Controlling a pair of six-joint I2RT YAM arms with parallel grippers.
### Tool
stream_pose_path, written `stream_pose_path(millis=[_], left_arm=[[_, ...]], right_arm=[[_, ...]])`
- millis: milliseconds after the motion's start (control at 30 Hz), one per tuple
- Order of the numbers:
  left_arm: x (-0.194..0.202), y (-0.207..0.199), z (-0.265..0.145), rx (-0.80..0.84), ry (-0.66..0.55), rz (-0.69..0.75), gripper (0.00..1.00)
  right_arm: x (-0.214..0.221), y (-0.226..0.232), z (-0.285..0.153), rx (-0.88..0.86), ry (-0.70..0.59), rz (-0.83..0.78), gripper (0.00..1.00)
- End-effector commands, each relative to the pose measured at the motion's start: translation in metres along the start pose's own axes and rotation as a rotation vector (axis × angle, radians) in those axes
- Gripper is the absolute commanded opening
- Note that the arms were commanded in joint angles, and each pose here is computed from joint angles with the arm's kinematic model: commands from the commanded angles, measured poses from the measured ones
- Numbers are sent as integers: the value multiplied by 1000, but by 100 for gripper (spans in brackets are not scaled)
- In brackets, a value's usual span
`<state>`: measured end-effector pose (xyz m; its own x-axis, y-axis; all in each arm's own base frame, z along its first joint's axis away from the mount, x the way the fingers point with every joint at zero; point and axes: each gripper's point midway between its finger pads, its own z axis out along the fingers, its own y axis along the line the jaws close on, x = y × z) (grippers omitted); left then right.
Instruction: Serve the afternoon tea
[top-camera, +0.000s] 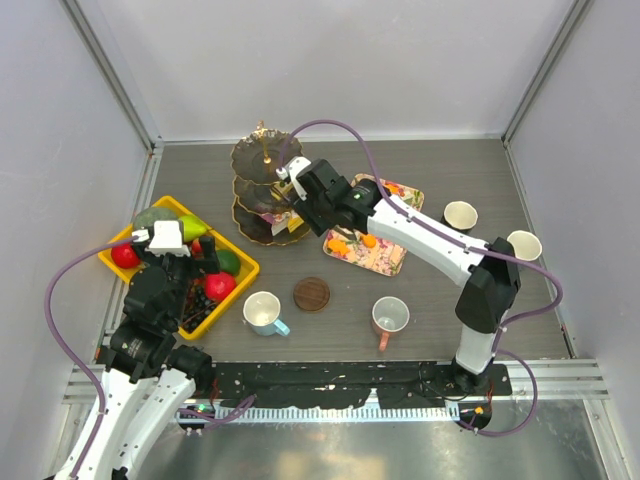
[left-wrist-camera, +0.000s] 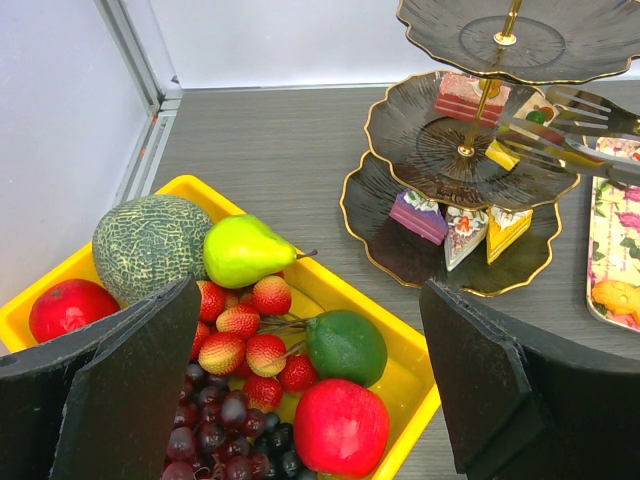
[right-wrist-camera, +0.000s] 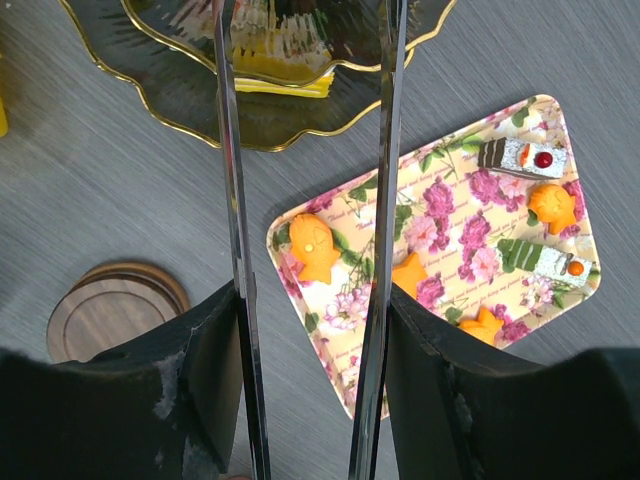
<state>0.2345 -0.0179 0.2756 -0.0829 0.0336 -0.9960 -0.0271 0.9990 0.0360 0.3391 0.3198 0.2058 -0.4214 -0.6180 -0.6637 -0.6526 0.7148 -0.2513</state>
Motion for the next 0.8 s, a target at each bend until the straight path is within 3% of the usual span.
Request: stream_pose_path(millis=[0,467,767], left_arm=[[-13,0,2,-4,-49,-17,99],[-15,2,1,-8,-58,-20,99],[-14,2,1,-8,-56,-20,99]], right_arm=[[-32,-13,-5,59,-95,7,56],[-23,-20,19,112,-61,30,61],[-30,-18,6,81,-90,55,69]])
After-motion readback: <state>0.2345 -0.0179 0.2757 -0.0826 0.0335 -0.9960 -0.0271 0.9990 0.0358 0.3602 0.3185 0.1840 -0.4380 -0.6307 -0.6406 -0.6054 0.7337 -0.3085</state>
